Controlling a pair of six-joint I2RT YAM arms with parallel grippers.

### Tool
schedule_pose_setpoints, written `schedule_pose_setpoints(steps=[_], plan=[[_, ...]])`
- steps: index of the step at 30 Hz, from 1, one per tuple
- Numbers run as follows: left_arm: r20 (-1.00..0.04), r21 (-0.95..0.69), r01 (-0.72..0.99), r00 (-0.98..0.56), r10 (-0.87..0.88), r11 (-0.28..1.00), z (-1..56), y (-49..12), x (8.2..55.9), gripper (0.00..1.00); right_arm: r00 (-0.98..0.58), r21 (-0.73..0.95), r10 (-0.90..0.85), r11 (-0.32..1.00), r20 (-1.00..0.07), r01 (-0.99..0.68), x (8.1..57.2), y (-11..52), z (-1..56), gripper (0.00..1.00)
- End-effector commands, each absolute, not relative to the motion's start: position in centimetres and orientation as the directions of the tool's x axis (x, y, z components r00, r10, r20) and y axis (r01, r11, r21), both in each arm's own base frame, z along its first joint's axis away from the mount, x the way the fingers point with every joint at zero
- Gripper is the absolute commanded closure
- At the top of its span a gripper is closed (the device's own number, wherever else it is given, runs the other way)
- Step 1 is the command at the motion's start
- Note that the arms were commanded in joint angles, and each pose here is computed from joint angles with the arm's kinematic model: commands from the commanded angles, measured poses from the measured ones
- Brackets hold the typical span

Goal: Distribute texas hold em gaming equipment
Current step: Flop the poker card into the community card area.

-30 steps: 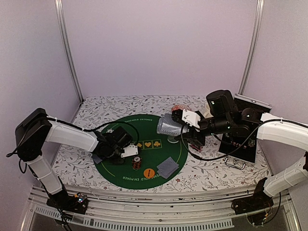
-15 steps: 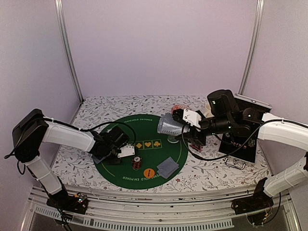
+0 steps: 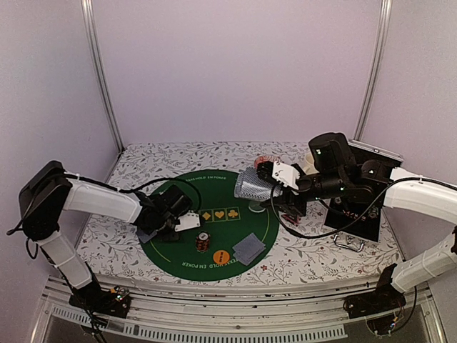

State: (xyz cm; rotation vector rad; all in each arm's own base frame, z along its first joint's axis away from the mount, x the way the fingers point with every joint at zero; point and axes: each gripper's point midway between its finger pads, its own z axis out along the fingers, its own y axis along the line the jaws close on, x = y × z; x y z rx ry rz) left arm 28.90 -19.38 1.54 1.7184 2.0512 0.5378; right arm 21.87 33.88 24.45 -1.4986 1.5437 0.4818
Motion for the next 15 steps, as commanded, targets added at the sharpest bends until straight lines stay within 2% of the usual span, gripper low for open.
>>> schedule_pose_setpoints(steps=[1,8,11,15], plan=[[-0.064,0.435,0.887,-0.146,0.987,0.159,1.0,-19.0,26.4,0.68,0.156,-0.32,-0.573,0.196,-0.804,-0.927,21.9,33.5,25.1,0.57],[-0.167,0.424,0.893,-0.085,0.982,0.149,3.7,-21.4,25.3,0.45,0.156,-0.32,-0.572,0.198,-0.806,-0.926,21.9,33.5,25.3,0.57],[-0.274,0.408,0.893,-0.076,0.959,0.188,6.4,-23.7,25.1,0.37,0.155,-0.32,-0.574,0.2,-0.804,-0.926,21.9,33.4,25.2,0.57],[-0.458,0.383,0.88,-0.083,0.885,0.281,11.8,-26.8,25.7,0.32,0.152,-0.318,-0.575,0.2,-0.804,-0.927,22.0,33.5,25.2,0.57]])
